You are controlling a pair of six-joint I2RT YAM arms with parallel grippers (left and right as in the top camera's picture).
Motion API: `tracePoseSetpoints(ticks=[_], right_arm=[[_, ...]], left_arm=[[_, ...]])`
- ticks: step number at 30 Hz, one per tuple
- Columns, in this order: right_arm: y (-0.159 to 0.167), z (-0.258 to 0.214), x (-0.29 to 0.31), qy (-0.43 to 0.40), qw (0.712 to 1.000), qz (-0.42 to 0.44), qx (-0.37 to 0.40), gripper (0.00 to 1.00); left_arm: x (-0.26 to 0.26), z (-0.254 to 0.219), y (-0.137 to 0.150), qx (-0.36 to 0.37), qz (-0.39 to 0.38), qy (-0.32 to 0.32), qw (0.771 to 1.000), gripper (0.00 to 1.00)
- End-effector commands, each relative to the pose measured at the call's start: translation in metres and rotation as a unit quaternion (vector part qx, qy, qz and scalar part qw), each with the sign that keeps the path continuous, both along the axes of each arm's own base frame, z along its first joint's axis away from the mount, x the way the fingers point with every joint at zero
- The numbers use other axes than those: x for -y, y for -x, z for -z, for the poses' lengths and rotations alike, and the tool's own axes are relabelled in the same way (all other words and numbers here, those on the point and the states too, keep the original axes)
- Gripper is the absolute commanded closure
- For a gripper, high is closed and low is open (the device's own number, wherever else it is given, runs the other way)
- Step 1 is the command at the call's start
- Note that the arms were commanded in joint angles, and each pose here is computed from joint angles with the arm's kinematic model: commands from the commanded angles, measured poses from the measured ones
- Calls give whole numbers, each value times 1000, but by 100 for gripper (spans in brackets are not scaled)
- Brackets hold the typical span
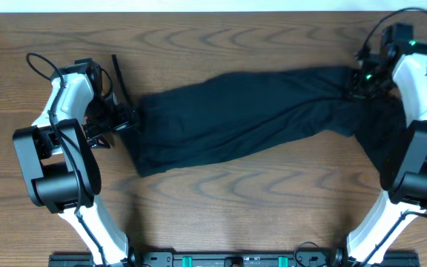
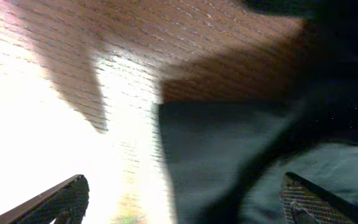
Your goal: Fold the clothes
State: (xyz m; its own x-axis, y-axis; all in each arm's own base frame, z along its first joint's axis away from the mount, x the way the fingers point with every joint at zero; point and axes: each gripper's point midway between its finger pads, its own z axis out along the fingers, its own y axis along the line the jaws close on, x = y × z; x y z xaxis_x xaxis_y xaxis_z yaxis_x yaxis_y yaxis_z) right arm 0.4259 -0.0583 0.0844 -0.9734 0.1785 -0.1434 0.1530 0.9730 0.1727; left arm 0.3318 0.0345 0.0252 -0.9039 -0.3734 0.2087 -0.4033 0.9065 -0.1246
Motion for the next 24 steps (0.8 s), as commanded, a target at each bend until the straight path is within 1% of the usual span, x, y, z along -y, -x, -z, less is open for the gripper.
tracePoseSetpoints(ticks=[1, 5, 11, 14, 18, 20, 24], right_arm=[[-9, -24, 20, 37, 999, 25, 18, 99], [-5, -24, 15, 22, 999, 24, 9, 99], [-4, -37, 14, 34, 998, 55, 17, 99], [-5, -54, 2, 37, 998, 43, 38, 99], [-6, -77, -30, 41, 997, 6, 66, 99], [-6, -80, -46, 59, 996, -4, 68, 99], [-6, -80, -84, 129, 989, -31, 70, 99]], left_arm=[[-3, -10, -6, 18, -2, -2, 1000, 2], [-3, -10, -7, 19, -2, -3, 1000, 2], [-3, -10, -5, 14, -2, -2, 1000, 2], [-3, -10, -5, 14, -2, -2, 1000, 2], [-3, -10, -7, 18, -2, -2, 1000, 2], [-3, -10, -7, 19, -2, -2, 1000, 2], [-3, -10, -6, 16, -2, -2, 1000, 2]])
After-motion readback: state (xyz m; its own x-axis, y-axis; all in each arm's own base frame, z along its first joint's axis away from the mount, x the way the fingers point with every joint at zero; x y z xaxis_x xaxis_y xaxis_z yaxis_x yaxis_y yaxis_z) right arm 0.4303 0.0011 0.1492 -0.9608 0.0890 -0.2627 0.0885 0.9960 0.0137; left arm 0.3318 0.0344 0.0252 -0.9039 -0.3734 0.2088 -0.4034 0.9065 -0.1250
